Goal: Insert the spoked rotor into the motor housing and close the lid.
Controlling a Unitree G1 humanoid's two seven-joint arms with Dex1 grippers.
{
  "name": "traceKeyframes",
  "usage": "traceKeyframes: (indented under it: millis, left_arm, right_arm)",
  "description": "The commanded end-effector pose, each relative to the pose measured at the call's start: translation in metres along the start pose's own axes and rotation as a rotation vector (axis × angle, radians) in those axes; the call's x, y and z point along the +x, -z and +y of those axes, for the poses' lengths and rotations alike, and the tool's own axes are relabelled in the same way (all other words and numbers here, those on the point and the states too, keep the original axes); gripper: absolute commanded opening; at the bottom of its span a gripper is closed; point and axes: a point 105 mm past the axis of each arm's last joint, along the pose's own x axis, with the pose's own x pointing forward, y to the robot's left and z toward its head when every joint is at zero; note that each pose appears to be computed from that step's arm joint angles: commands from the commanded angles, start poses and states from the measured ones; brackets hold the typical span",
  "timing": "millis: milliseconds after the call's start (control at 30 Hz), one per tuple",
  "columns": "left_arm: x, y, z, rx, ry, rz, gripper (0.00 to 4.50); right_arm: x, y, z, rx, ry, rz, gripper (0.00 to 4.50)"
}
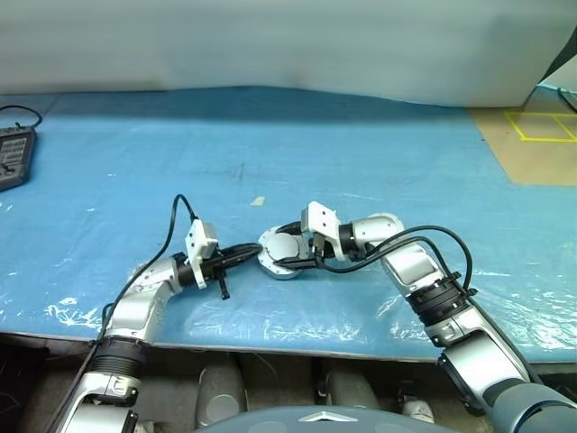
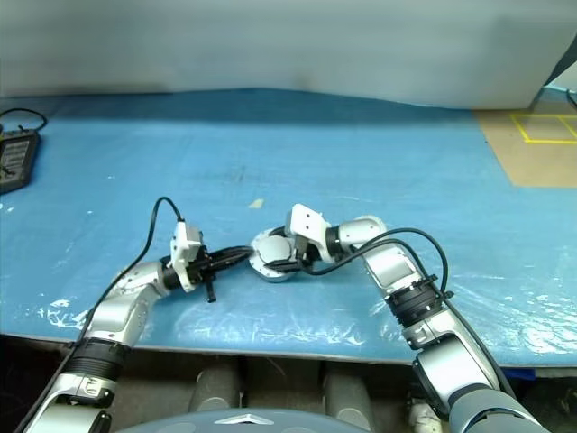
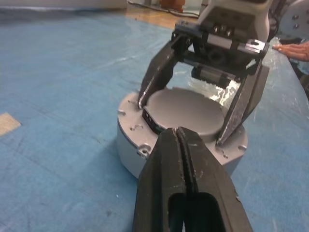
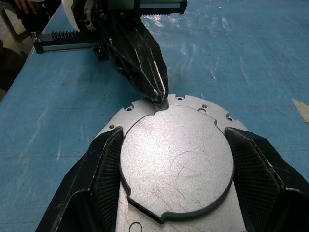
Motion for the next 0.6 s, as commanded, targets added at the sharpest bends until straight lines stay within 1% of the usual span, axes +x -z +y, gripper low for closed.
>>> traceKeyframes:
  millis: [33,200,433,500,567,600]
  left_arm:
    - [-0.002,0.003,-0.002,0.032,0.008,0.036,0.06]
    - [0.0,0.008,-0.003,0.051,0.012,0.085,0.06]
    - [0.004,0.005,-0.005,0.056,0.014,0.08,0.06]
    - [0.006,0.004,-0.006,0.055,0.017,0.079,0.0]
    - [0.006,0.004,-0.008,0.053,0.019,0.078,0.0]
    - [0.006,0.004,-0.008,0.052,0.02,0.079,0.0]
  right_arm:
    - [-0.005,0.027,0.001,0.051,0.031,0.114,2.97]
    - [-0.006,0.024,0.0,0.052,0.034,0.114,2.97]
    - [-0.007,0.018,-0.001,0.074,0.026,0.079,2.97]
    - [-0.007,0.012,0.001,0.079,0.019,0.04,3.74]
    - [-0.009,0.001,0.001,0.085,0.024,-0.022,4.34]
    - [-0.012,-0.004,0.001,0.1,0.021,-0.061,4.49]
